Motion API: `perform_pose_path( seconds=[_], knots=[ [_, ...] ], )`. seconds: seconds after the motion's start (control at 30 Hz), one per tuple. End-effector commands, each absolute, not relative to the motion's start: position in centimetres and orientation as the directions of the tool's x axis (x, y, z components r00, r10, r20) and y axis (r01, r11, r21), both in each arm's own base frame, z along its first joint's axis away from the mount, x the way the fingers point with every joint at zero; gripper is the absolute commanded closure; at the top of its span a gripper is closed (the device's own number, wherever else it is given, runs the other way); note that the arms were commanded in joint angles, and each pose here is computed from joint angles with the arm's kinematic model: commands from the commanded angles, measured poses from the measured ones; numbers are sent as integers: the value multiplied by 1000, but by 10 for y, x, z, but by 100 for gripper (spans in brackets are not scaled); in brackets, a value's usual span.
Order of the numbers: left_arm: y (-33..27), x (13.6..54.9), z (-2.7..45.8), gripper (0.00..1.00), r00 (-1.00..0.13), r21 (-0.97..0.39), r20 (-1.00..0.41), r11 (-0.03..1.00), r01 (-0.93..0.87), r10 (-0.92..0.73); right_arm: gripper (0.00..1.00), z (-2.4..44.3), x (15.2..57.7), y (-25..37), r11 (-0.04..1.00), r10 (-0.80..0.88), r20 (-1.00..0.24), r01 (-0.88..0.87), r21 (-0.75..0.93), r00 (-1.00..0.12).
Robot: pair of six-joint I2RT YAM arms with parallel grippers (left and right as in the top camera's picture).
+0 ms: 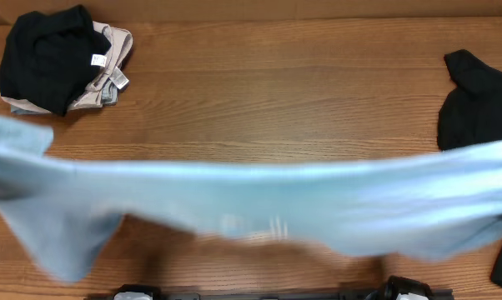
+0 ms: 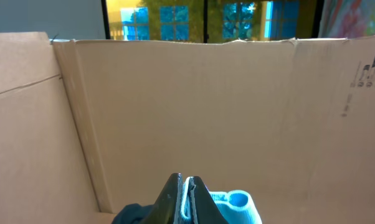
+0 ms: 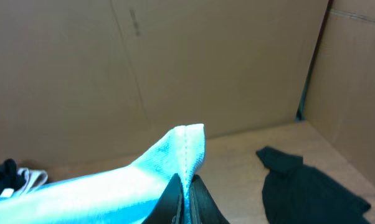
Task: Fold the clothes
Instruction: 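Lift the T-shirt with both grippers, shake and lay it flat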
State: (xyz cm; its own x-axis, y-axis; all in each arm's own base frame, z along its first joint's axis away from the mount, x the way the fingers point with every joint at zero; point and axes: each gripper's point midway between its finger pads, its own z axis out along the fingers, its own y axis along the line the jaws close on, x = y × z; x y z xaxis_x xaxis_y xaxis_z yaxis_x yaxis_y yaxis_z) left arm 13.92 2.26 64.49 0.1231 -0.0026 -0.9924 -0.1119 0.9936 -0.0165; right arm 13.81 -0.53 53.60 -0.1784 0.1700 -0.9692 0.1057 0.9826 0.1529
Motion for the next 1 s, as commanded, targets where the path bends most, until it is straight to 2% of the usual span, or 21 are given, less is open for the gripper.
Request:
perform_pose_path(
  seconds=[0.0,0.23,0.53,0.77,0.97],
  knots=[
    [24,182,628,96,13,36,-999,989,-147,39,96,516,168,-19,974,200,-943,156,163,-267],
    [14,280,569,96,-249,108,-966,986,-127,74,96,474,228,-35,968,236,-884,180,176,-404],
    [-4,431,462,96,-516,166,-850,983,-78,103,96,368,364,-63,959,282,-733,192,207,-619],
    [-27,542,356,96,-617,169,-775,986,12,140,96,267,476,-93,955,297,-661,210,210,-689],
    [-47,598,287,96,-636,122,-759,990,77,143,96,185,531,-103,952,304,-619,208,224,-724]
  ],
)
